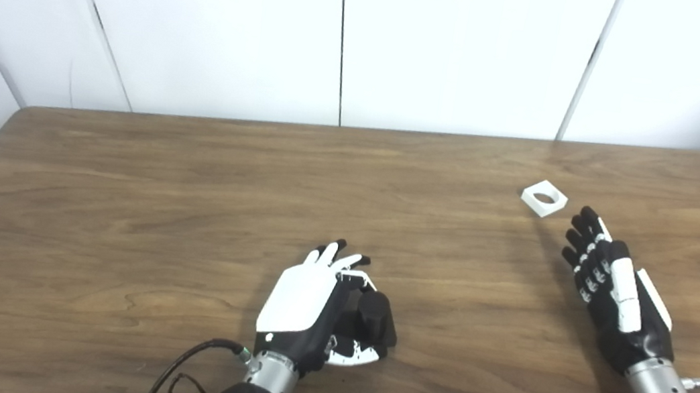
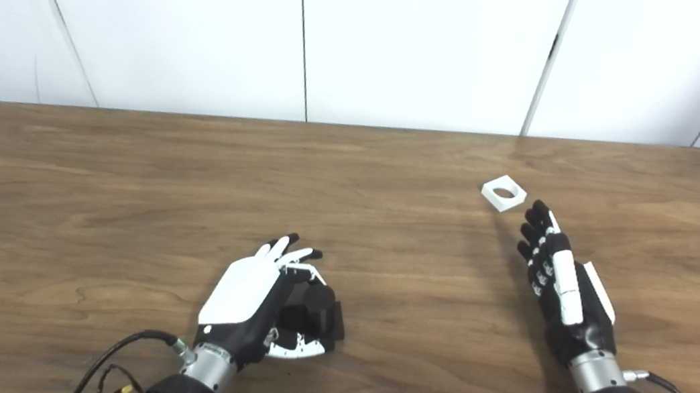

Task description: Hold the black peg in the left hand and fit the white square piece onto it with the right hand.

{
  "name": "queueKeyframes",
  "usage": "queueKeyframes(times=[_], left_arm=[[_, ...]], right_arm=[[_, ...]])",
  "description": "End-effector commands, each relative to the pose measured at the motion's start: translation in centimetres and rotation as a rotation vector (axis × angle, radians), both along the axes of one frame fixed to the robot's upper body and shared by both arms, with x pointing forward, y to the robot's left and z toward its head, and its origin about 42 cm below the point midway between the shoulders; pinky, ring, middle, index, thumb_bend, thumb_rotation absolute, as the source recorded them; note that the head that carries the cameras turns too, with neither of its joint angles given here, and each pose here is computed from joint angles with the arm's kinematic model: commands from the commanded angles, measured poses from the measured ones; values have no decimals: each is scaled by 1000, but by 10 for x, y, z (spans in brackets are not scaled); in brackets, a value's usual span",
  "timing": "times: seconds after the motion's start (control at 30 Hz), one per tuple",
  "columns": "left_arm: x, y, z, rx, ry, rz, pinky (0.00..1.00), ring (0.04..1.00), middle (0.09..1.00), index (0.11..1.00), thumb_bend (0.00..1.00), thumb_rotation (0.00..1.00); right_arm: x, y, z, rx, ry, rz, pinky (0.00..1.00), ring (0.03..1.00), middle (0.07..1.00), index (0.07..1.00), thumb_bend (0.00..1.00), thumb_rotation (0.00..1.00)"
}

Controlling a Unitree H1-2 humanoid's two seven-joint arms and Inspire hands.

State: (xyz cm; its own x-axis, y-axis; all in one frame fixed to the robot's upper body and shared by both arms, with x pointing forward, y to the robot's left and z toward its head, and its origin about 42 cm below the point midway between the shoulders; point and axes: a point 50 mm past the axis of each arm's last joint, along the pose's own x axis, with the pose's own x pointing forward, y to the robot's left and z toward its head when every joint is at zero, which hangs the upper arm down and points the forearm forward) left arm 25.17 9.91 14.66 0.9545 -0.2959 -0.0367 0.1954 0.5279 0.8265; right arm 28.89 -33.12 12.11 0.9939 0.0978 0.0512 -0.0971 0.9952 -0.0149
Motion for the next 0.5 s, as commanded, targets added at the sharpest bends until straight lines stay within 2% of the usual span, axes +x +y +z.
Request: queueKeyframes(times=[0.0, 0.1, 0.17, 0.27, 0.3, 0.33, 0.4, 0.47], left_arm=[[0, -2, -13, 25, 82, -15, 1000, 1000, 889, 490, 521, 83], [0, -4, -15, 14, 101, -13, 1000, 1000, 890, 491, 520, 85], [1, -4, -16, 7, 114, -10, 1000, 1000, 893, 491, 519, 86], [1, -5, -17, -4, 125, -8, 1000, 1000, 889, 492, 519, 86], [1, -5, -17, -6, 127, -8, 1000, 1000, 888, 510, 574, 125], [1, -5, -17, -6, 127, -9, 1000, 1000, 887, 554, 703, 221], [2, -5, -18, -3, 129, -9, 1000, 1000, 888, 578, 770, 272], [2, -6, -18, -2, 129, -8, 1000, 1000, 888, 589, 788, 286]], right_arm=[[-26, 7, -40, 63, 132, -15, 1000, 1000, 1000, 1000, 582, 968], [-26, 5, -38, 49, 129, -14, 1000, 1000, 1000, 1000, 585, 986], [-25, 5, -38, 49, 128, -13, 1000, 1000, 1000, 1000, 618, 959], [-25, 4, -38, 49, 135, -14, 1000, 1000, 1000, 1000, 598, 975], [-25, 3, -38, 52, 133, -14, 1000, 1000, 1000, 1000, 595, 975], [-25, 3, -38, 54, 132, -14, 1000, 1000, 1000, 1000, 589, 972], [-25, 3, -37, 57, 131, -12, 1000, 1000, 1000, 1000, 583, 970], [-24, 3, -37, 51, 132, -13, 1000, 1000, 1000, 1000, 584, 971]])
